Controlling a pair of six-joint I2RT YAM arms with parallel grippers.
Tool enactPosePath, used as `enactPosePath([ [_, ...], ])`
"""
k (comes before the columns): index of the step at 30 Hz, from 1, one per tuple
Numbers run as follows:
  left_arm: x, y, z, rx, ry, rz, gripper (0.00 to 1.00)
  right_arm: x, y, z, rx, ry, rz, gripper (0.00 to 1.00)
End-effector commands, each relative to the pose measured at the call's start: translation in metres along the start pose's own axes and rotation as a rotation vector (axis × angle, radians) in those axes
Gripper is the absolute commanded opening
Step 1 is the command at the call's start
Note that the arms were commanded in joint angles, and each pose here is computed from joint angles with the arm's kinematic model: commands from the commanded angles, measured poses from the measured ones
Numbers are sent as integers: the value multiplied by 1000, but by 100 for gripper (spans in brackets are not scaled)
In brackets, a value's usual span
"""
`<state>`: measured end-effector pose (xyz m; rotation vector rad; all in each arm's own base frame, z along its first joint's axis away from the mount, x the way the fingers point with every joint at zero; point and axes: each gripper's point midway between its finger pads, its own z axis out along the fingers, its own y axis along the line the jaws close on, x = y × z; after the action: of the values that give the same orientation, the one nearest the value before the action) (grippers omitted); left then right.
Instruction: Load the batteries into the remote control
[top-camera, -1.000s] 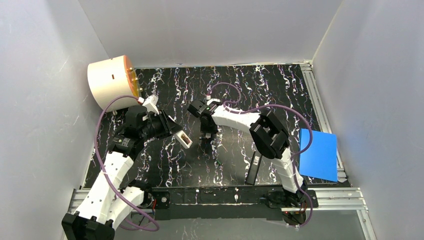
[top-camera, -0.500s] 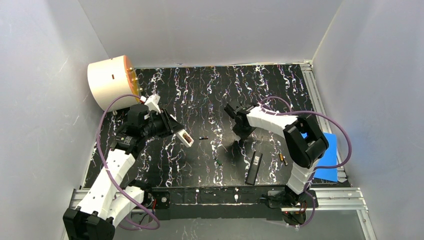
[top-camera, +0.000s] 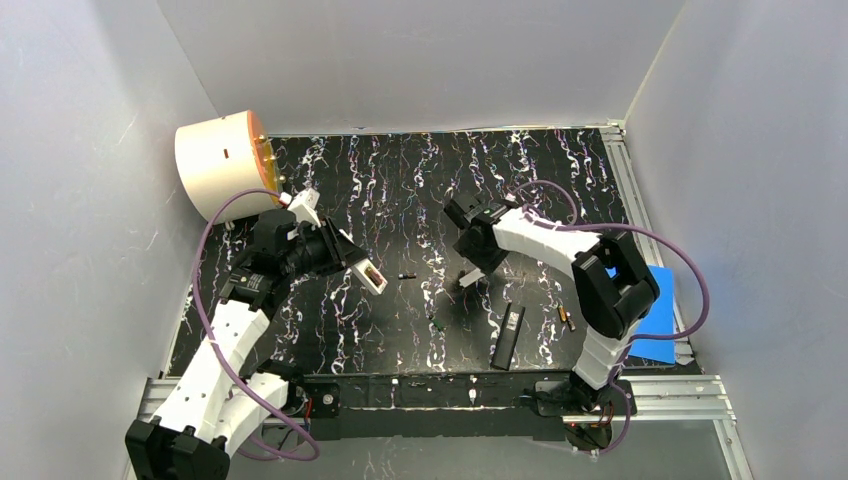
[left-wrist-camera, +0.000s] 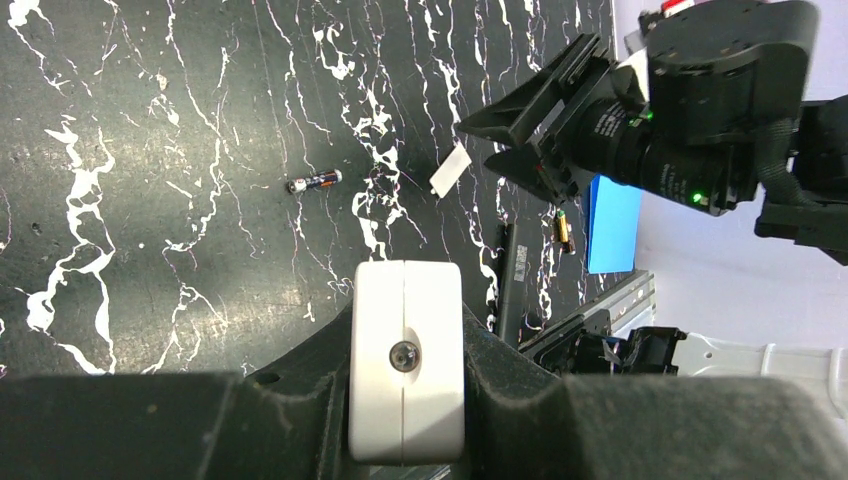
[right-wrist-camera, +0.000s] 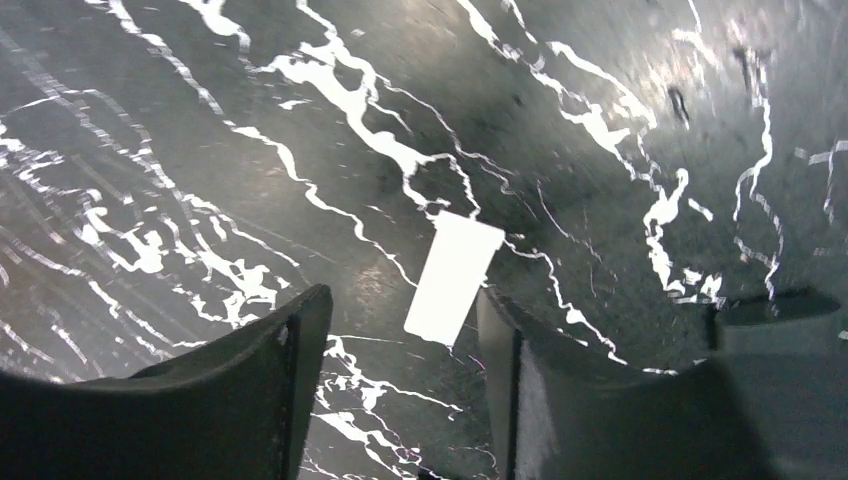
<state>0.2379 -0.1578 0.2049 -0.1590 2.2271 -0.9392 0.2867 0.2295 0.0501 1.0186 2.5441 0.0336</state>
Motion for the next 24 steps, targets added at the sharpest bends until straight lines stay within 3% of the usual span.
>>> enactPosePath([
  [1,-4,-5,-6,19,-19,24,0,-45,22,-23,-150,-136,-331,59],
  [5,-5,-7,-7,21,-21,24,0,-47,24,-9,-220,-93,-612,40],
  [8,-4,-7,-7,23,-15,24,0,-44,20,5,-214,-27,-717,36],
  [14,-3,-7,-5,27,-7,11,0,-27,26,28,-253,101,-778,26],
  [19,-1,-7,-4,32,-3,5,0,-23,27,35,-248,114,-768,25],
  [24,0,-7,-3,34,3,10,0,-20,0,39,-142,138,-727,25],
])
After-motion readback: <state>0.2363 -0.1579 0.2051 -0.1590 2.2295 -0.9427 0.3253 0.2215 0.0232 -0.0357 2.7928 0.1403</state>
